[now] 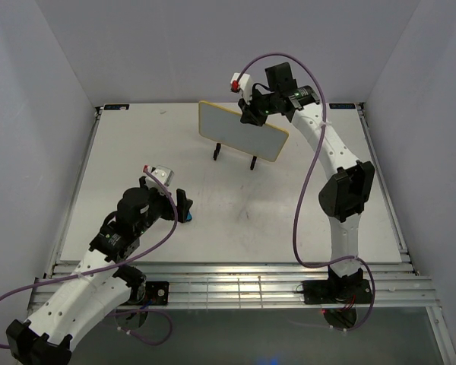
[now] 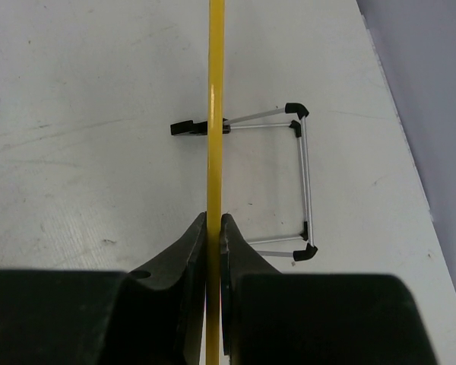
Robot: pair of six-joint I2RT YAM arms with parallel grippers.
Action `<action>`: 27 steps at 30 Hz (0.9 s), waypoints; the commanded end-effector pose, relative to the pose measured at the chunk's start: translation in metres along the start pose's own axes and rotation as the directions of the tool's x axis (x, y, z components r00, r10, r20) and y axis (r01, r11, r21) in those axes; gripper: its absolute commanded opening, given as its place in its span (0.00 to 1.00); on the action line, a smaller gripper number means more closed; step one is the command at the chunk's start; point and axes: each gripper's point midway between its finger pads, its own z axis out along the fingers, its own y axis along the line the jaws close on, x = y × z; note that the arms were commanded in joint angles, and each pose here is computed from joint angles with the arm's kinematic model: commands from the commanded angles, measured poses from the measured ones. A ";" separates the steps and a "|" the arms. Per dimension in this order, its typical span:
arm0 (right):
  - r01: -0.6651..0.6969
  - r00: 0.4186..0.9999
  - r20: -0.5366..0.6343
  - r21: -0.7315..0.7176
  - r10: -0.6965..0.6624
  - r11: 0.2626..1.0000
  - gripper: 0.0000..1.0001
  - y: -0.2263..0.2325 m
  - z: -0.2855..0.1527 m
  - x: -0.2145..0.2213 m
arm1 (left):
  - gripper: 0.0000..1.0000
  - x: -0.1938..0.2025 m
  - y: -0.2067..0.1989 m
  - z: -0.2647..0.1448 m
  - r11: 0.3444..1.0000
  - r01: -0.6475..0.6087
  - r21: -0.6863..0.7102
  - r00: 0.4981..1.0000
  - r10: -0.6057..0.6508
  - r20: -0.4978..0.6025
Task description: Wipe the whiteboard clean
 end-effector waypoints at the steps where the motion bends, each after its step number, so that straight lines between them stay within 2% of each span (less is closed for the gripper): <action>1: 0.083 0.991 0.108 0.009 -0.083 0.997 0.08 -0.010 -0.006 -0.031 | 0.98 -0.015 -0.007 -0.003 0.999 0.011 0.036 0.999 -0.013 0.044; 18: 0.042 0.998 0.056 -0.022 -0.041 0.999 0.08 -0.013 0.021 -0.002 | 0.98 -0.013 -0.014 -0.002 0.997 0.002 0.077 0.999 -0.004 0.033; 20: 0.046 0.998 0.048 -0.002 -0.046 0.999 0.14 -0.016 0.020 -0.001 | 0.98 -0.011 -0.015 -0.001 0.997 0.002 0.081 1.000 -0.004 0.028; 24: 0.038 0.998 0.048 0.011 -0.038 0.999 0.35 -0.018 0.024 0.002 | 0.98 -0.011 -0.016 0.000 0.996 0.002 0.087 1.000 -0.004 0.024; 27: 0.037 0.998 0.043 0.038 -0.039 0.999 0.34 -0.025 0.031 0.008 | 0.98 -0.010 -0.017 0.000 0.996 0.001 0.092 1.000 -0.002 0.017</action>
